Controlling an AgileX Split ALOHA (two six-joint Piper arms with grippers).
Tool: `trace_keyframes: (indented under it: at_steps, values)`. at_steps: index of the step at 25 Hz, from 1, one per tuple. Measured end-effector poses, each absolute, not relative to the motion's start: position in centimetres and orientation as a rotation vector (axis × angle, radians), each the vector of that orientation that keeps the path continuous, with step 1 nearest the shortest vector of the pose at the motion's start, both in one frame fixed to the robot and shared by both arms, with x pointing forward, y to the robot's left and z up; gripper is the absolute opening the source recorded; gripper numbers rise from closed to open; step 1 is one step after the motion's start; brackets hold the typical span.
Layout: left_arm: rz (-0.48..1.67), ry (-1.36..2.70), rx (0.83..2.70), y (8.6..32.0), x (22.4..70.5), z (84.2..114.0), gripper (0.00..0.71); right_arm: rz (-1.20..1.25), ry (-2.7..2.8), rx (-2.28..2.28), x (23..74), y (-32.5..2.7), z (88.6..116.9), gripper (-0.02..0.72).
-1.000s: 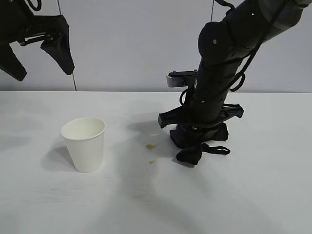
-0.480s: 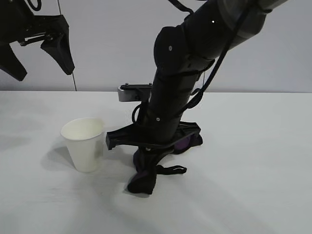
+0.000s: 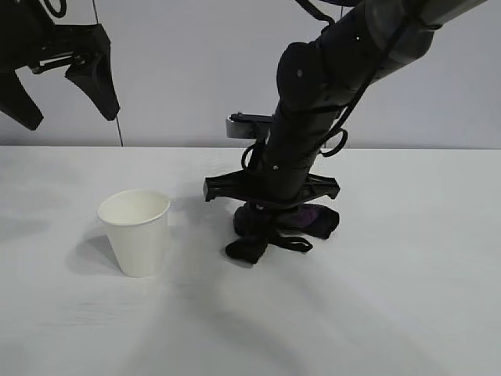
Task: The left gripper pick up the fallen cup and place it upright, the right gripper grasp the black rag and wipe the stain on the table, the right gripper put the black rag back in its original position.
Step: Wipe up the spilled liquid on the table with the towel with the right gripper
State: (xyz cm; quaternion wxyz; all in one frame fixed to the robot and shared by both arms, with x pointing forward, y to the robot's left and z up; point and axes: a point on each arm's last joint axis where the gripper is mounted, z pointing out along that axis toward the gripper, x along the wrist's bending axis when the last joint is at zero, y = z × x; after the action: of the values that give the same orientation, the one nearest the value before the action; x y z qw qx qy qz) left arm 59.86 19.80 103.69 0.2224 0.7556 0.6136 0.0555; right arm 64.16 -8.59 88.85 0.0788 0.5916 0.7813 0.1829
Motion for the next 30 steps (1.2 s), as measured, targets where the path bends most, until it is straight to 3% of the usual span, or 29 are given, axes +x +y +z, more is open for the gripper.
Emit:
trace_keyframes:
  at_steps: [5,14,18,30]
  values:
    - [0.153,1.695,2.087,19.8,59.9,103.7,0.693,0.528,2.339,1.756,64.5,-9.2,88.9,0.041]
    - [0.146,1.698,2.093,19.8,59.8,103.7,0.693,0.426,2.574,1.557,60.3,-3.8,88.7,0.041]
    - [0.134,1.703,2.102,19.8,59.7,103.6,0.693,0.409,2.600,1.548,59.5,-3.2,88.9,0.041]
    - [0.133,1.703,2.103,19.8,59.7,103.6,0.693,0.282,2.464,1.809,62.0,-10.7,90.2,0.041]
